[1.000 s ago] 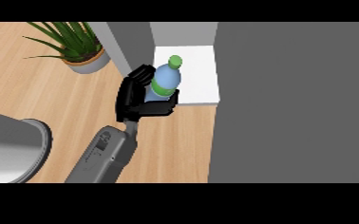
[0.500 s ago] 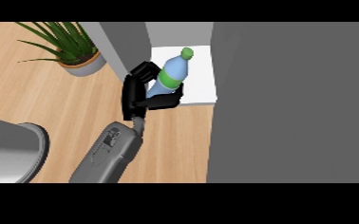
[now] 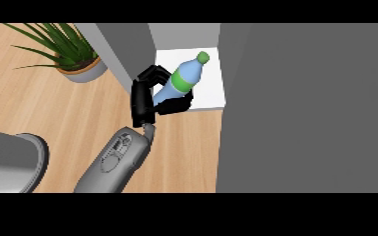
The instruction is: Pick up the bottled water, place it into the cabinet and close the cabinet
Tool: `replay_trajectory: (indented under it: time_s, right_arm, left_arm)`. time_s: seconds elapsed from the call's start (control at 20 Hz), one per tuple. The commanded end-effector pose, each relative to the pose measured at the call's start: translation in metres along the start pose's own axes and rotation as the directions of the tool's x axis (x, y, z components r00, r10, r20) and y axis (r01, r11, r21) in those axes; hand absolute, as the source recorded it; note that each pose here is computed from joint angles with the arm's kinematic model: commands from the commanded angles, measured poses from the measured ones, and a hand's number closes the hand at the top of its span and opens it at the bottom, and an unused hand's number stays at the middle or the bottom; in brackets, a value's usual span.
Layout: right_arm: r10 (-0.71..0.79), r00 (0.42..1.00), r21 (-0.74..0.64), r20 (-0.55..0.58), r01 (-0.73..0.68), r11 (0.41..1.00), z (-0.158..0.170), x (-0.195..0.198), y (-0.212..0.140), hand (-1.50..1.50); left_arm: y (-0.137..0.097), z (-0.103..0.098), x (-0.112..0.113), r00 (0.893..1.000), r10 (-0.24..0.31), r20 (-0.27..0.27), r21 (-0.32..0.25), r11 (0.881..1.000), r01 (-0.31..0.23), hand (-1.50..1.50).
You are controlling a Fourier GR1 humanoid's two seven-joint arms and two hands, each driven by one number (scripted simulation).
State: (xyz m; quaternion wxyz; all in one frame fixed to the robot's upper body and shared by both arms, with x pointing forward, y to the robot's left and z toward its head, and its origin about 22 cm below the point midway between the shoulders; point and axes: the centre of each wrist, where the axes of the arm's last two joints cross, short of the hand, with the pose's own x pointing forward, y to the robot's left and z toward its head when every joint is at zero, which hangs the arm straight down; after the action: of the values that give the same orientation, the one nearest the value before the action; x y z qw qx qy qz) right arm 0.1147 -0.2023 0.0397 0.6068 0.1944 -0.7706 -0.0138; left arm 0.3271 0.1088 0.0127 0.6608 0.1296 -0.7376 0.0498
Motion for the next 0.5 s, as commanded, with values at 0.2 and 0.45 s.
replay_trajectory:
  time_s: [0.2, 0.45]
  right_arm:
    - [-0.013, 1.000, 0.023, -0.004, 0.014, 1.000, -0.003, -0.002, 0.002, -1.50]
    - [0.000, 1.000, 0.034, -0.014, 0.000, 0.999, -0.003, -0.006, 0.001, -1.50]
  left_arm:
    - [0.000, -0.063, 0.028, 0.972, -0.204, 0.114, -0.025, 0.978, 0.209, 1.50]
    - [0.012, -0.073, 0.026, 0.952, -0.286, 0.112, 0.054, 0.958, 0.281, 1.50]
